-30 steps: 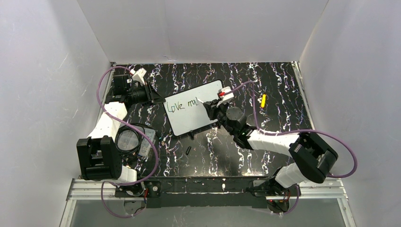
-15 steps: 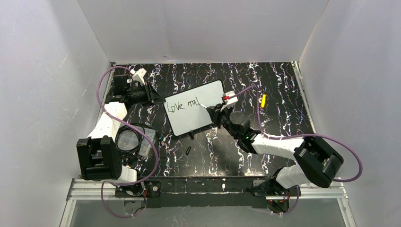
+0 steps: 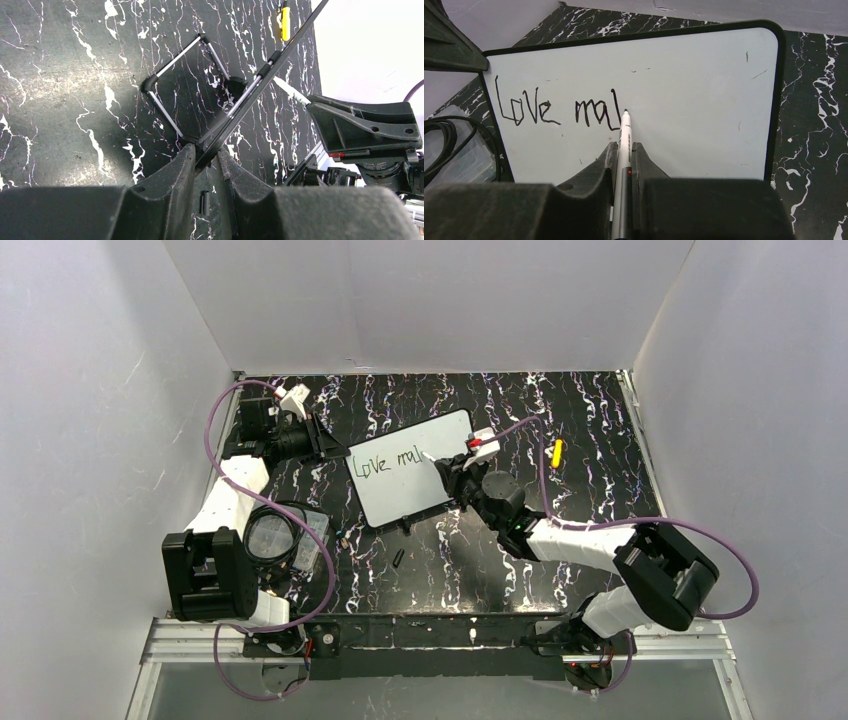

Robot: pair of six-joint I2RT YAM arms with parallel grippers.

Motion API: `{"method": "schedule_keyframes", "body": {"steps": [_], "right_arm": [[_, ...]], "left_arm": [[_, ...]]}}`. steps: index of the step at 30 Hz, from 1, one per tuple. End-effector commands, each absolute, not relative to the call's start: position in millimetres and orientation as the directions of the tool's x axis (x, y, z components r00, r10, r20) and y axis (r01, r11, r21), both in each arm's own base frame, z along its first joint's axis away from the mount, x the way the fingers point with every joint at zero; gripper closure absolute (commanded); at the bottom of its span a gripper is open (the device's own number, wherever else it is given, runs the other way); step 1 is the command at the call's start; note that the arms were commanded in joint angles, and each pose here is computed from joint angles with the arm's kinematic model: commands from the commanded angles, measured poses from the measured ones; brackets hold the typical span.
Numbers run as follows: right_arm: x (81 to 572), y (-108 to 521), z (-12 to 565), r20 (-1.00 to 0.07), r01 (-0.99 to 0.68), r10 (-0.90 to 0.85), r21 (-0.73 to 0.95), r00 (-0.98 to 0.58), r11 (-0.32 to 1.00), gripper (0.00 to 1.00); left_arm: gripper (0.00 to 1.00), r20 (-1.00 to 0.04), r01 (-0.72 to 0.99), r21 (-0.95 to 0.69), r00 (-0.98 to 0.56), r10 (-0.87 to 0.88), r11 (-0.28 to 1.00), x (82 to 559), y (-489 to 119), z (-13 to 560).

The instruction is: Write a sentence on the whiteboard

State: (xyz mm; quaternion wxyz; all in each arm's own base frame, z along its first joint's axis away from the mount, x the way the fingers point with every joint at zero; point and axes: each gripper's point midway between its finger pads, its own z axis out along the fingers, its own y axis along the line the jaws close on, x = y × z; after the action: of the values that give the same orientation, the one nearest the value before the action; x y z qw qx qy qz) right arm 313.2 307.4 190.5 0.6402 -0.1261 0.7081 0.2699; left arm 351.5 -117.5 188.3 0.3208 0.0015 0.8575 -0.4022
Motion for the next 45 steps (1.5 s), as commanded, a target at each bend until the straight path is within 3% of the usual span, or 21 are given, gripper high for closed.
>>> {"method": "schedule_keyframes", "body": {"steps": [1,16,29,37,45], "right_arm": [[325,310,221,-0.971,-0.51,0.23,0.23,-0.064,0.829,0.99],[311,312,192,-0.967,-0.541,0.206,0.254,-0.148,0.802,0.99],[313,290,192,-0.972,-0.463,0.197,0.236,-0.13,0.854,0.99],[302,301,213,-0.969,-0.552,0.223,0.246,-0.11,0.797,0.99],[313,301,218,-0.971,-0.528,0.224,0.234,-0.084,0.817,0.99]], "left_arm": [[0.8,-0.559,0.295,-0.702,-0.792,-0.244,0.648,349,-124,203],[0.8,-0.559,0.295,-0.703,-0.792,-0.245,0.647,350,-124,204],[0.8,-0.559,0.294,-0.702,-0.792,-0.246,0.649,350,-123,203],[0.8,-0.558,0.294,-0.702,-0.793,-0.245,0.648,350,-124,203],[0.8,-0.556,0.292,-0.703,-0.794,-0.246,0.648,350,-123,202]]}}
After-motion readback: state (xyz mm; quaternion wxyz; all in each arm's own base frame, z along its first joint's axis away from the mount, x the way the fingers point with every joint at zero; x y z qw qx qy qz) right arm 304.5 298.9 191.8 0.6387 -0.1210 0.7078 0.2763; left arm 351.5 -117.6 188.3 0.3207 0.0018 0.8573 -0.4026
